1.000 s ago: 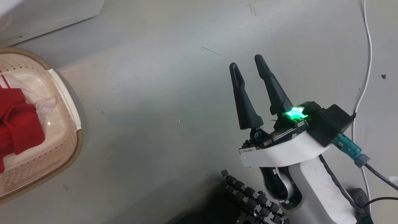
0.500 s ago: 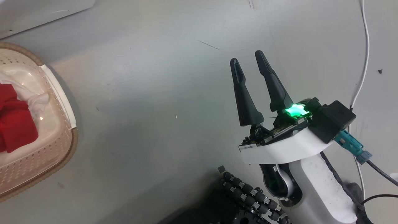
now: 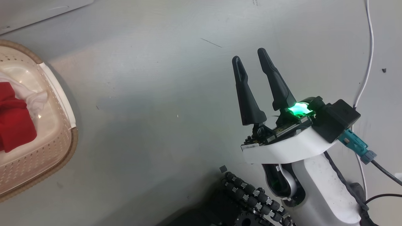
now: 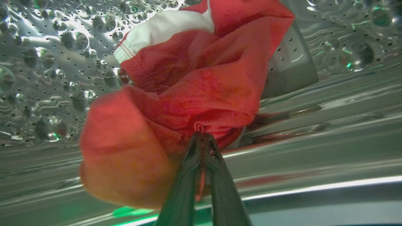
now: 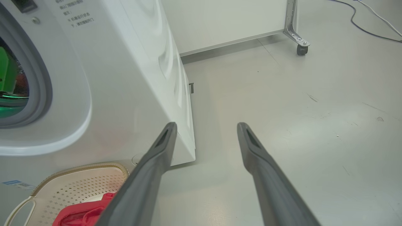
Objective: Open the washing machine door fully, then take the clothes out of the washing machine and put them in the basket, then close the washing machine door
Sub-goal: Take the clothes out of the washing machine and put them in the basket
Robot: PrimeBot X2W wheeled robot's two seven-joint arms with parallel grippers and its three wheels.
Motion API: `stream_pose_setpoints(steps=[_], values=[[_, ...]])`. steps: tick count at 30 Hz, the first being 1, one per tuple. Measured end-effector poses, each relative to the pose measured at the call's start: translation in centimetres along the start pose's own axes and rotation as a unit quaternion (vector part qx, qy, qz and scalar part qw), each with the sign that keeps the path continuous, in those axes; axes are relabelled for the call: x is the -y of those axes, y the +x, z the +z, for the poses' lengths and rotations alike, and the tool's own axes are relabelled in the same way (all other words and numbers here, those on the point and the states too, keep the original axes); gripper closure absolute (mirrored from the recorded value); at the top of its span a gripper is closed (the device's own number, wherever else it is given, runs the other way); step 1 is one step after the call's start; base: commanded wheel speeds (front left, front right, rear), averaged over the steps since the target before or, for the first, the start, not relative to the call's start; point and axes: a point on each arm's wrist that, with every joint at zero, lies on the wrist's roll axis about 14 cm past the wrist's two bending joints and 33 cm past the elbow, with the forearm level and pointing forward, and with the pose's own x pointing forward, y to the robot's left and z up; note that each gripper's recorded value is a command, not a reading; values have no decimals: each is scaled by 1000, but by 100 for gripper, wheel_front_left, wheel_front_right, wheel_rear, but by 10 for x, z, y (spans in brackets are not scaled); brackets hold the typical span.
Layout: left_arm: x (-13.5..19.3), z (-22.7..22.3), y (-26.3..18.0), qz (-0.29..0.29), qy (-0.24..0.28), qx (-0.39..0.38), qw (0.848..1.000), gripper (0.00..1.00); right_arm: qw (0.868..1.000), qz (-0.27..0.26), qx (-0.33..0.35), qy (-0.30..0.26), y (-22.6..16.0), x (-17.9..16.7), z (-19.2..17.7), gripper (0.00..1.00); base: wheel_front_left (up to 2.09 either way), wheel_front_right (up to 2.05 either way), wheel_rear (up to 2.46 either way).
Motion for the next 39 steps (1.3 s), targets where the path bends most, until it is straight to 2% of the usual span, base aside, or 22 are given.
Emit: stream_pose_setpoints(steps=[10,20,23,27,39], values=[[-3,13,-1,1,-6,31,1000,100,1000,5,1,-2,4,-1,0,0,0,0,0],[-10,31,-7,-2,-55,95,994,100,1000,17,7,-5,11,-5,3,0,0,0,0],[-12,39,-10,-7,-79,123,989,100,1000,25,11,-7,14,-8,6,0,0,0,0],[2,40,-11,-28,-96,151,983,100,1000,24,15,-13,15,-6,8,0,0,0,0],[13,45,-38,-45,-114,245,962,100,998,37,24,-35,20,-12,12,0,0,0,0]])
